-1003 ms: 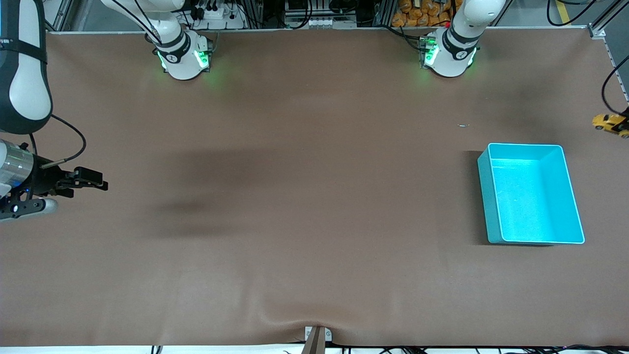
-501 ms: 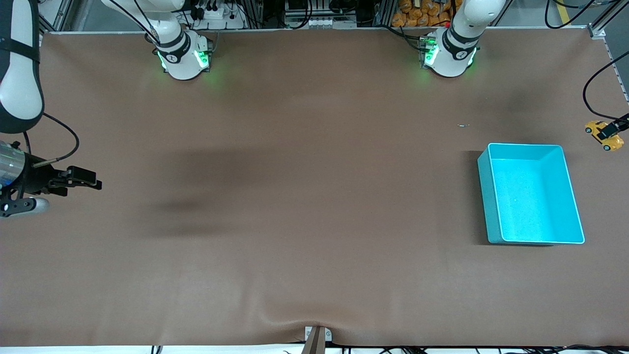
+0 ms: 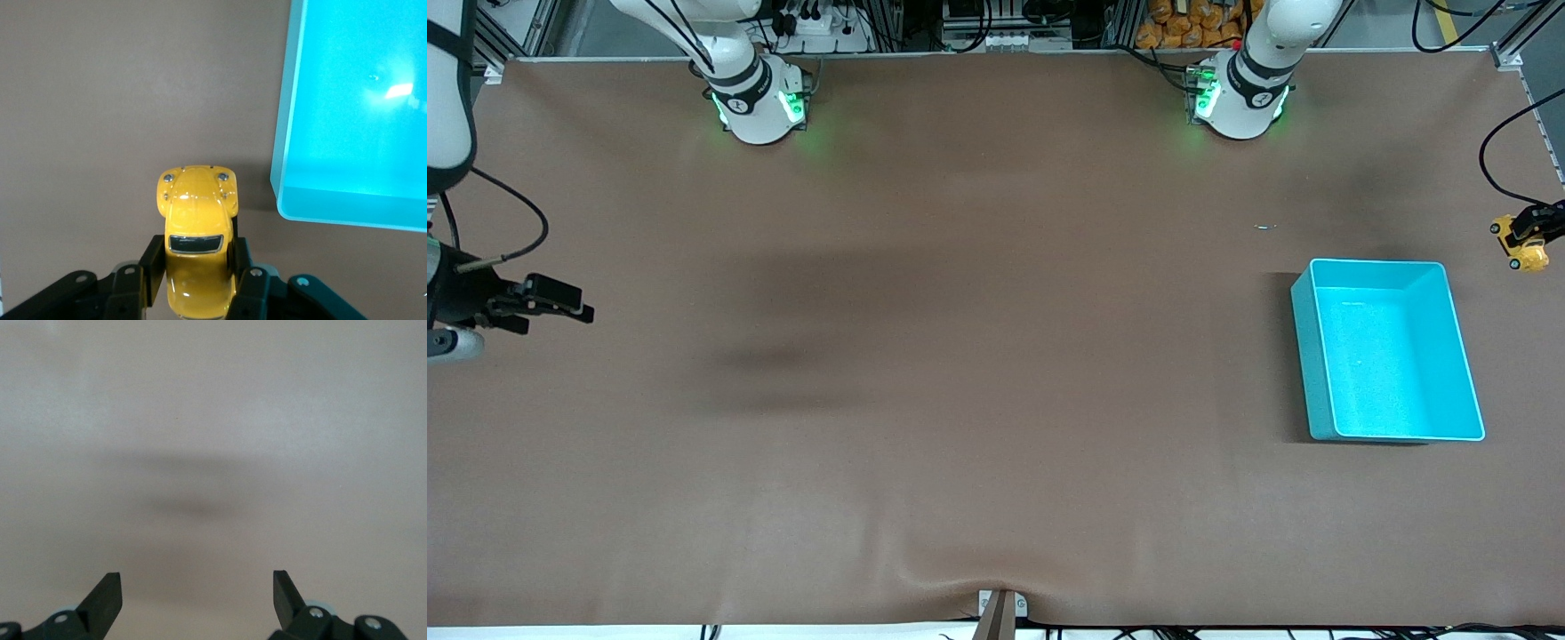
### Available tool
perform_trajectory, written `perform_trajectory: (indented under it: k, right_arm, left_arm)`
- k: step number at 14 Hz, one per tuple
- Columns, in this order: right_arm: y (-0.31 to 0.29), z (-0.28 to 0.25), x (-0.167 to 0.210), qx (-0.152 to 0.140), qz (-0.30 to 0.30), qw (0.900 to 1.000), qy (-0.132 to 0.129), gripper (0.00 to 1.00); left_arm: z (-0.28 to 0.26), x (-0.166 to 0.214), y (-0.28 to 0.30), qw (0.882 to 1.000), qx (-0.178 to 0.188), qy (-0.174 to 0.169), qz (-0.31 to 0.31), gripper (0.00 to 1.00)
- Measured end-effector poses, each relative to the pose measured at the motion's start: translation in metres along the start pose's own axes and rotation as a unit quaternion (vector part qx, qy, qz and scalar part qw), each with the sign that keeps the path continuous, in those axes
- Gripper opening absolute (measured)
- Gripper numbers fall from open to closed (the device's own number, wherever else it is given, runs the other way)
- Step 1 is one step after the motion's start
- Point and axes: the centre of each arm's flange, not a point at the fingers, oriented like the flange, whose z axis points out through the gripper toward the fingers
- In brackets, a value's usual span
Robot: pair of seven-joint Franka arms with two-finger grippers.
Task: Wind and store yellow beetle car
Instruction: 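Lift the car with the left gripper and carry it over the bin, then lower the held car into the blue bin with the left gripper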
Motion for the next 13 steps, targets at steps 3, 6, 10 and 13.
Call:
perform_trajectory:
  k: [3,6,10,13]
  right_arm:
    - [-0.024,-0.012,-0.008,0.001,0.020,1.000,-0.007,1.00]
    - [-0.041,-0.023,-0.014,-0.001,0.027,1.000,-0.008,1.00]
    - [-0.044,-0.047,-0.017,-0.002,0.024,1.000,0.003,1.00]
    - [-0.047,-0.057,-0.019,-0.004,0.021,1.000,0.009,1.00]
  left_arm:
    - [-0.002,0.011,-0.010,0.998,-0.002,0.012,0.055,0.46]
    - [0.007,0.033,-0.002,0.996,-0.016,0.019,0.081,0.46]
    - [0.004,0.080,0.060,0.996,-0.023,0.026,0.081,0.46]
    - [0.000,0.105,0.109,0.997,-0.026,0.028,0.064,0.46]
